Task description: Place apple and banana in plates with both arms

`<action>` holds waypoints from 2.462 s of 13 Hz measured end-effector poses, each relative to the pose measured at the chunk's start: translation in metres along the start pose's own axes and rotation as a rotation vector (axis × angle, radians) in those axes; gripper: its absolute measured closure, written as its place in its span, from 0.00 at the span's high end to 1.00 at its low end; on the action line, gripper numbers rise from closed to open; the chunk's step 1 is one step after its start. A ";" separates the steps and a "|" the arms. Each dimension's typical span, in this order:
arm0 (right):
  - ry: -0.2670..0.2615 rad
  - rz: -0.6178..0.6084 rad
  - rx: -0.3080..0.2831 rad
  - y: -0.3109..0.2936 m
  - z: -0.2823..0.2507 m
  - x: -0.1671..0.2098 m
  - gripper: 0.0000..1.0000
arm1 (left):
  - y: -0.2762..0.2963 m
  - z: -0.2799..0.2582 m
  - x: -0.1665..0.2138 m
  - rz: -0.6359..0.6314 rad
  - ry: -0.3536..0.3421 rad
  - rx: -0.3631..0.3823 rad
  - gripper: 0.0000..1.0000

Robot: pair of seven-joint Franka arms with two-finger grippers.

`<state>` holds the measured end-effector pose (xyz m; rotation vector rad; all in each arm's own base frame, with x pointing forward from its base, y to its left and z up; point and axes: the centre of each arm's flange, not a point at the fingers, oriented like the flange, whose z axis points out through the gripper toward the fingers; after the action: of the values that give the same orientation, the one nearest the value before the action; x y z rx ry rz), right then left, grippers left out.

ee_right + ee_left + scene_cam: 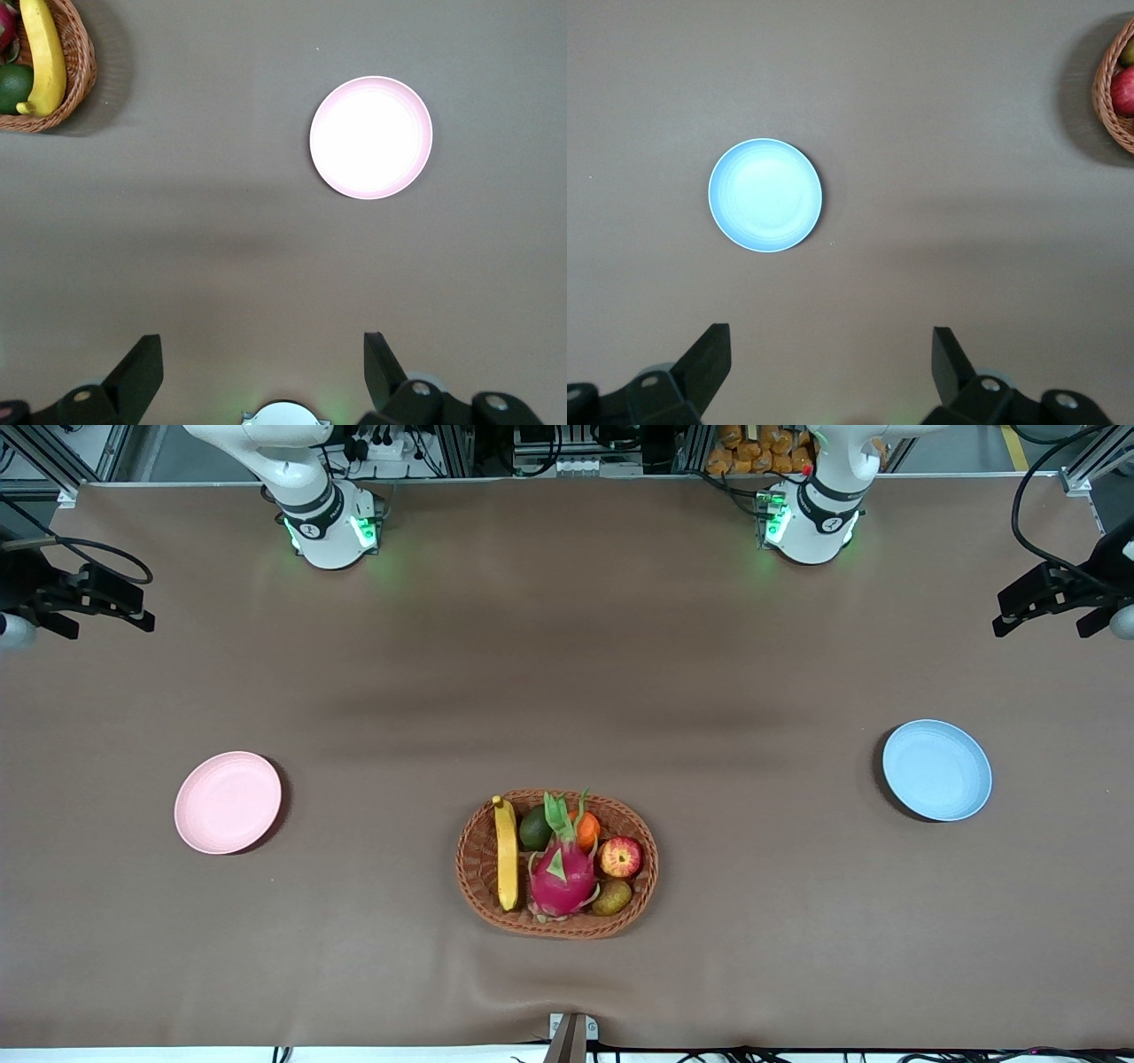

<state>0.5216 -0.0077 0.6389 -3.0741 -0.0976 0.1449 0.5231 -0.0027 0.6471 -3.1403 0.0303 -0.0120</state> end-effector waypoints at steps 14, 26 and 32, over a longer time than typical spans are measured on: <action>-0.004 0.002 0.001 0.001 0.002 0.000 1.00 | 0.047 0.077 0.062 0.080 -0.117 0.002 1.00; -0.009 0.006 0.002 0.003 0.005 0.001 1.00 | 0.144 0.215 0.139 0.303 -0.063 -0.034 1.00; -0.011 0.010 0.002 0.005 0.006 0.001 1.00 | 0.236 0.280 0.150 0.521 0.056 -0.098 1.00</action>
<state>0.5221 -0.0125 0.6322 -3.0721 -0.0829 0.1625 0.6709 -0.2409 0.3680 -3.1162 0.8649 -0.0999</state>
